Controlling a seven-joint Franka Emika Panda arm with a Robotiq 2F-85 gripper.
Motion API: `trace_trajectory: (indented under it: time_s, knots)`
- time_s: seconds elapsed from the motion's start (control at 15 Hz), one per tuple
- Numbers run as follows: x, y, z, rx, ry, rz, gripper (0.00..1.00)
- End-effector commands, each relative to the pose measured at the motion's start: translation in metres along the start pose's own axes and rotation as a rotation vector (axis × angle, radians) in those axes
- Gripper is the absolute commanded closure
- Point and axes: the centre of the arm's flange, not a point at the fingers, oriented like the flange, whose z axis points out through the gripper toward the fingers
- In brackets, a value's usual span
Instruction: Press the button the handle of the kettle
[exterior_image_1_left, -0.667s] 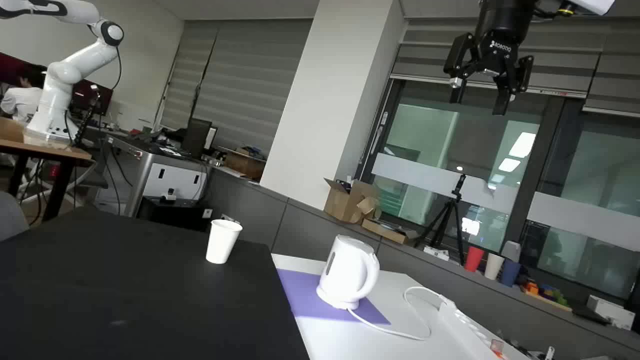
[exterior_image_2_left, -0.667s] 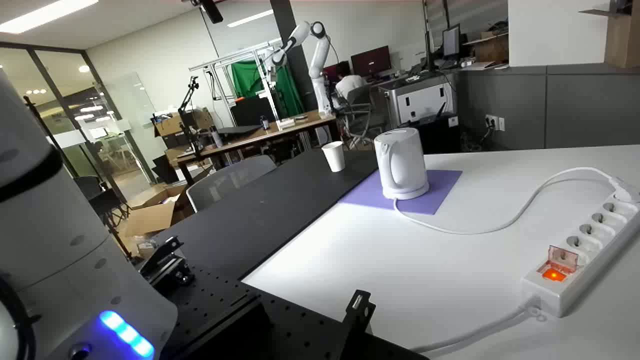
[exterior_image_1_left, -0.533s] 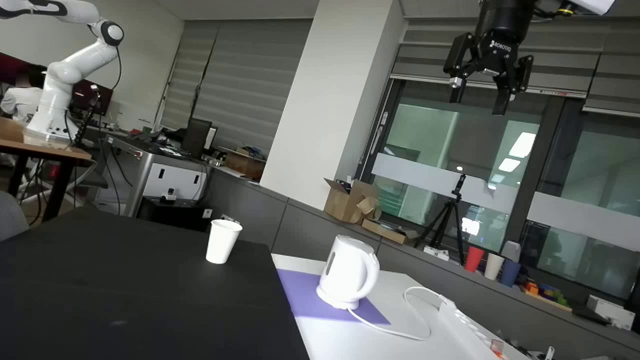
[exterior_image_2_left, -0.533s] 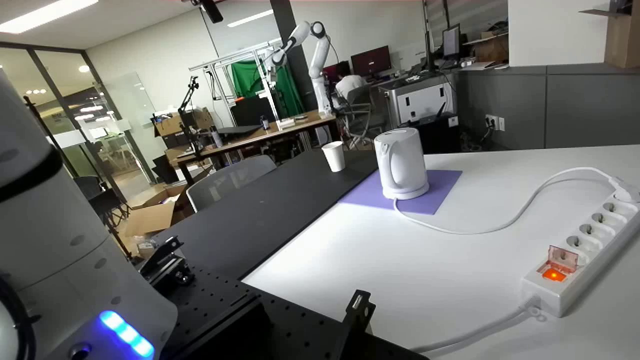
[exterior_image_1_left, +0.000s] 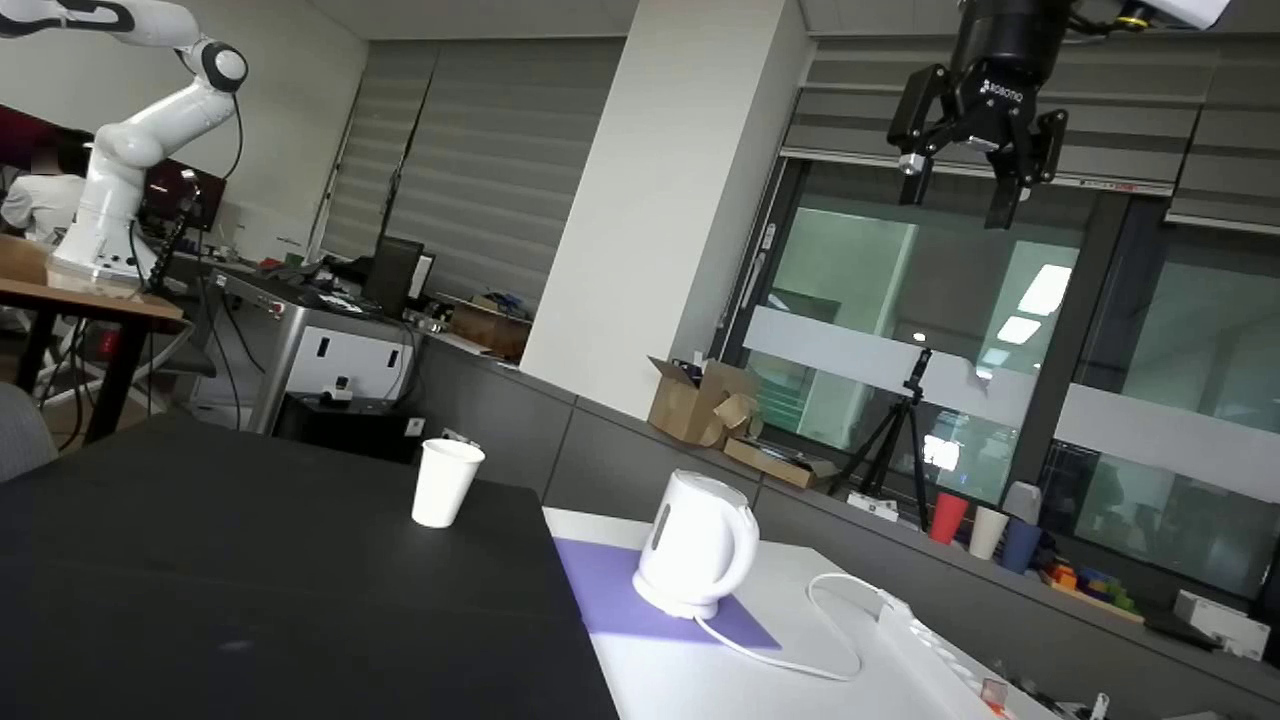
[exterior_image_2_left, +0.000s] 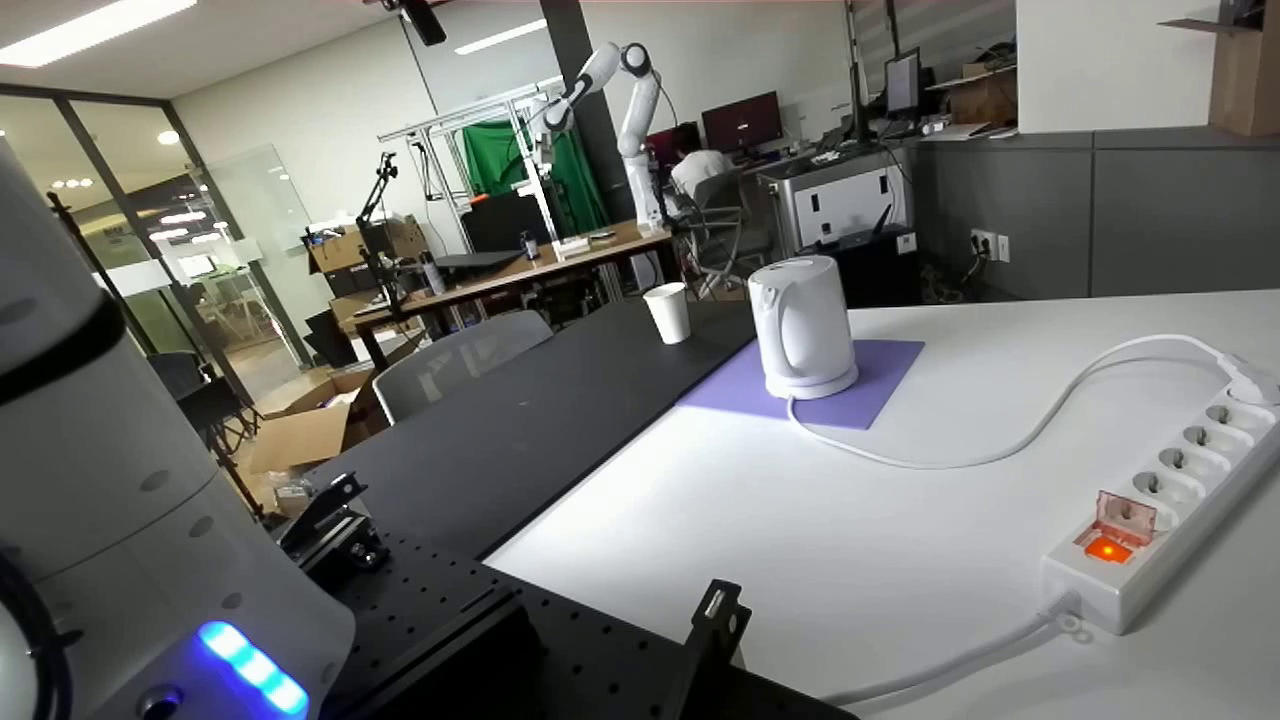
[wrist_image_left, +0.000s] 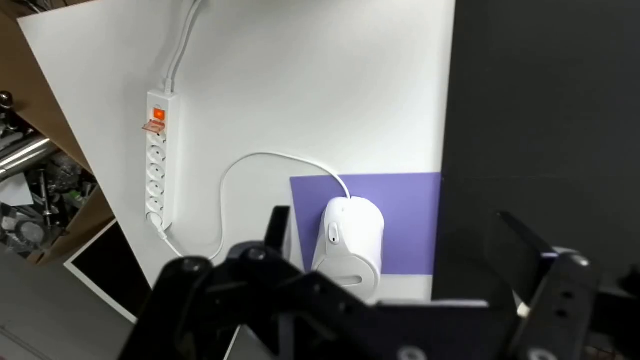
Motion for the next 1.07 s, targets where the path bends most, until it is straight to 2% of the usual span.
trace_trajectory:
  time_s: [0.0,0.47,0.67,0.87,0.93,1.0]
  knots:
    - [0.000,0.000,0.000,0.000,0.000,0.000,0.00]
    - [0.000,0.000,0.000,0.000,0.000,0.000,0.00]
    - [0.023,0.004,0.030,-0.002,0.000,-0.013,0.00]
    - [0.049,0.003,0.071,0.055,-0.027,-0.055,0.00]
    - [0.057,0.003,0.088,0.070,-0.039,-0.065,0.25]
    - [0.064,0.003,0.102,0.077,-0.054,-0.073,0.26]
